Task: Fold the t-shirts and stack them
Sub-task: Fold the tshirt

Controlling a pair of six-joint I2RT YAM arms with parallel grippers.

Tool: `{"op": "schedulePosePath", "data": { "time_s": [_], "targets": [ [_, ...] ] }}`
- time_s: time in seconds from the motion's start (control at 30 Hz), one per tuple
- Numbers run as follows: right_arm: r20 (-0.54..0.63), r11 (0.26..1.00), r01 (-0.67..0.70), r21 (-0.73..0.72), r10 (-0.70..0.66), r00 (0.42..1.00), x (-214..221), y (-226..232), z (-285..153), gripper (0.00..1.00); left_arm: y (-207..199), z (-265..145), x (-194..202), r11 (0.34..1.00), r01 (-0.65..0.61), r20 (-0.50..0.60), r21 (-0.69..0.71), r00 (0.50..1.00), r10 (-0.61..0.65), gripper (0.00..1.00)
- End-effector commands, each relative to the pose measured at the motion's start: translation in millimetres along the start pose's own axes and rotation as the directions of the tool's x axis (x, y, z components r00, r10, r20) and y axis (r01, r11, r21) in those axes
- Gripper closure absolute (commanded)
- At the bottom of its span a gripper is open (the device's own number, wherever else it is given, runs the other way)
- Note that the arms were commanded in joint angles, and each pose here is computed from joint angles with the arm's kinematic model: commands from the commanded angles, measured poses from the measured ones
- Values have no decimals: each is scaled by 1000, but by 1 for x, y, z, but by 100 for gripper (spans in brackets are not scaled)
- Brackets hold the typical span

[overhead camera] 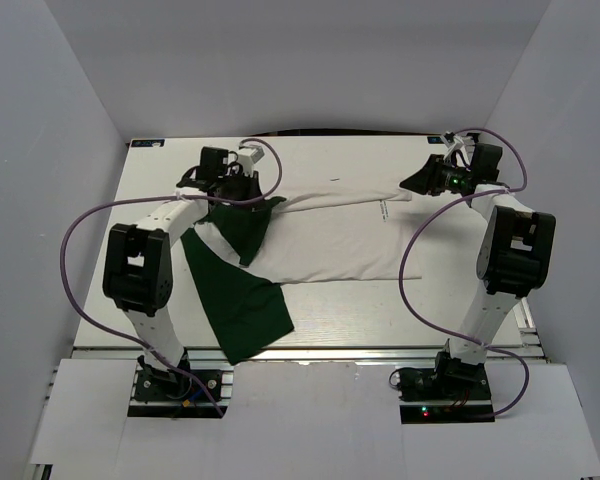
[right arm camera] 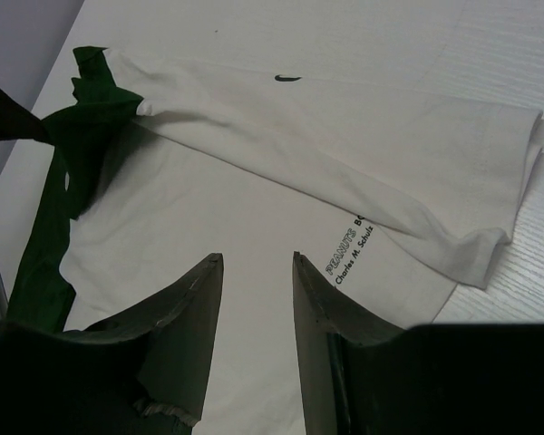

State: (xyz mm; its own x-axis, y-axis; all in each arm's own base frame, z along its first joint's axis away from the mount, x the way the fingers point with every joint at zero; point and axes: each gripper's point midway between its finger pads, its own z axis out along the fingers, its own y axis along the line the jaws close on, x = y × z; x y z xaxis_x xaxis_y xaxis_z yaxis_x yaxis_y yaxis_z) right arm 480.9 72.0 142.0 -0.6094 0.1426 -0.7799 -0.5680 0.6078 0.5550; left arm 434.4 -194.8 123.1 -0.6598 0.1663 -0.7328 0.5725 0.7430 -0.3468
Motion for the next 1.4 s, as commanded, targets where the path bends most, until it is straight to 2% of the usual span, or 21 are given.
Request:
{"op": "schedulePosePath", "data": {
  "time_s": [0.0,0.03,0.13,0.17,0.2,0.3,0.43,0.6,0.63,0.7,0.73,0.87,0.93,0.97,1.13,1.37],
  "targets": [
    [29,998,51,-25,-51,998,-15,15,-7,57,-44,-6,19,990,52,-62,132,997,-44,100],
    [30,998,53,-25,-52,998,-16,15,-7,57,-49,-3,27,987,79,-86,140,994,-67,100],
    [32,998,54,-23,-53,998,-17,15,-7,57,-69,8,42,976,117,-145,185,985,-91,90],
    [32,998,52,-25,-51,998,-17,16,-7,57,-70,13,49,972,142,-168,185,980,-111,70],
    [32,998,54,-23,-53,998,-17,16,-7,57,-72,16,52,971,149,-180,184,977,-116,62],
    [36,998,62,-23,-61,997,-19,17,-7,57,-86,27,58,958,185,-223,219,965,-136,49],
    [38,998,63,-23,-62,997,-20,19,-9,57,-109,32,41,928,227,-231,296,960,-162,45],
    [37,997,68,-23,-67,997,-19,22,-10,57,-106,30,10,942,223,-167,251,969,-184,44],
    [37,997,79,-23,-78,996,-19,23,-11,57,-92,29,4,957,223,-139,184,970,-199,44],
    [30,996,88,-22,-87,996,-18,23,-12,57,-82,17,-7,960,244,-98,134,968,-232,46],
    [18,995,93,-23,-93,996,-15,23,-11,57,-71,6,-11,960,267,-73,89,963,-261,50],
    [13,990,143,-15,-143,990,-15,26,-14,57,-41,-13,4,948,312,-23,-62,949,-314,56],
    [8,991,136,-16,-136,991,-11,26,-14,57,-38,-11,16,943,327,-50,-61,943,-330,58],
    [-7,994,110,-18,-110,994,-5,27,-15,57,-39,-4,28,940,337,-89,-46,936,-340,62],
    [-8,994,105,-22,-105,994,-4,30,-15,57,-39,15,46,928,373,-146,-15,917,-371,75],
    [-4,994,104,-24,-104,995,-3,33,-17,57,-37,38,78,911,413,-229,-26,884,-407,78]
  ]
}}
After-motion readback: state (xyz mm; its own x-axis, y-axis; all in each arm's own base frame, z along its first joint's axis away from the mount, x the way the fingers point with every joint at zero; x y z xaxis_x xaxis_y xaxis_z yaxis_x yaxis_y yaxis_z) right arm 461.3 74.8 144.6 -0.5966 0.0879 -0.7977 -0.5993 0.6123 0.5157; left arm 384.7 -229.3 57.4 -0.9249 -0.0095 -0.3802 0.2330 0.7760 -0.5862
